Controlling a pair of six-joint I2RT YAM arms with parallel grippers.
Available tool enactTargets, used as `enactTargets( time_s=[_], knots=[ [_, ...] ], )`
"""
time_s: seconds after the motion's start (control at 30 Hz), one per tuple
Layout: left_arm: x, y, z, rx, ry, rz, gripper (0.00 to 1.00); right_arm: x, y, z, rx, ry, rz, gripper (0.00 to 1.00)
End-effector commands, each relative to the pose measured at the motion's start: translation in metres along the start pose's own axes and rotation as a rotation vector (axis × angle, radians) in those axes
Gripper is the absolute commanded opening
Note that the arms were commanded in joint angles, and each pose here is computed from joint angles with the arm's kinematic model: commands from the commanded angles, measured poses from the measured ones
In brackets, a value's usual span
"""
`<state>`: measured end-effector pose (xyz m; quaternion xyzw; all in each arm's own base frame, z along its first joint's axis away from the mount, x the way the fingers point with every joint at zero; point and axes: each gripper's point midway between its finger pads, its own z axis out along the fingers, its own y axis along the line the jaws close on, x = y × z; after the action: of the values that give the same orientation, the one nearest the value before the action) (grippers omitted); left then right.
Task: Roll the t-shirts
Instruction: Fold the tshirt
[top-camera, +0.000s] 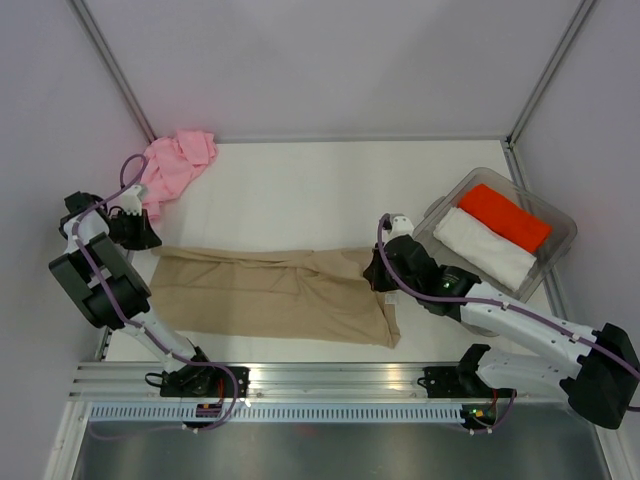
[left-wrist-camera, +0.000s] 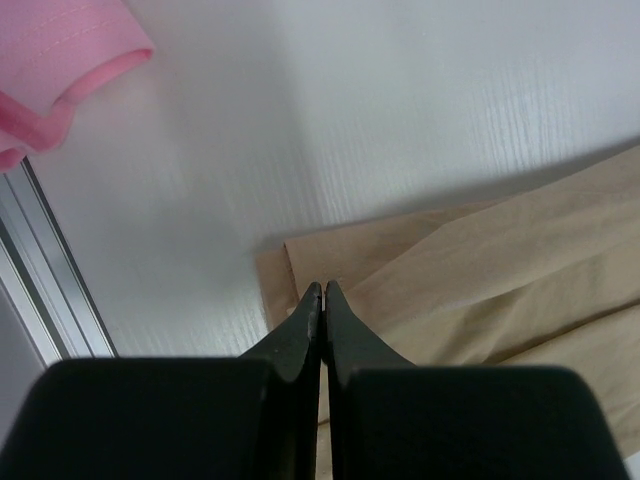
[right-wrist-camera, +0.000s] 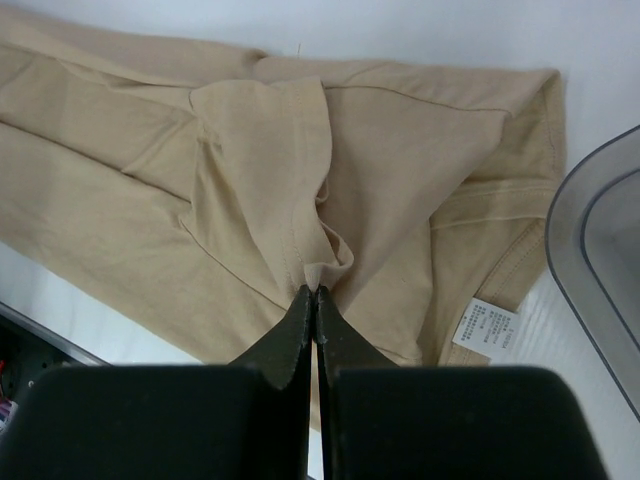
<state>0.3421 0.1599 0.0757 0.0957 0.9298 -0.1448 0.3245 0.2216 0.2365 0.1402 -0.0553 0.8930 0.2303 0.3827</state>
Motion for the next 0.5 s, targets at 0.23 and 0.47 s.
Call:
enactTargets(
  time_s=[0.23, 0.47],
  knots=[
    [0.004, 0.006, -0.013, -0.012, 0.001, 0.040, 0.02, 0.048, -0.017, 0.001, 0.048, 0.118, 0.028, 0.00],
    [0.021, 0.001, -0.005, 0.013, 0.029, 0.057, 0.02, 0.076, -0.024, 0.006, 0.081, 0.211, -0.004, 0.07]
  ],
)
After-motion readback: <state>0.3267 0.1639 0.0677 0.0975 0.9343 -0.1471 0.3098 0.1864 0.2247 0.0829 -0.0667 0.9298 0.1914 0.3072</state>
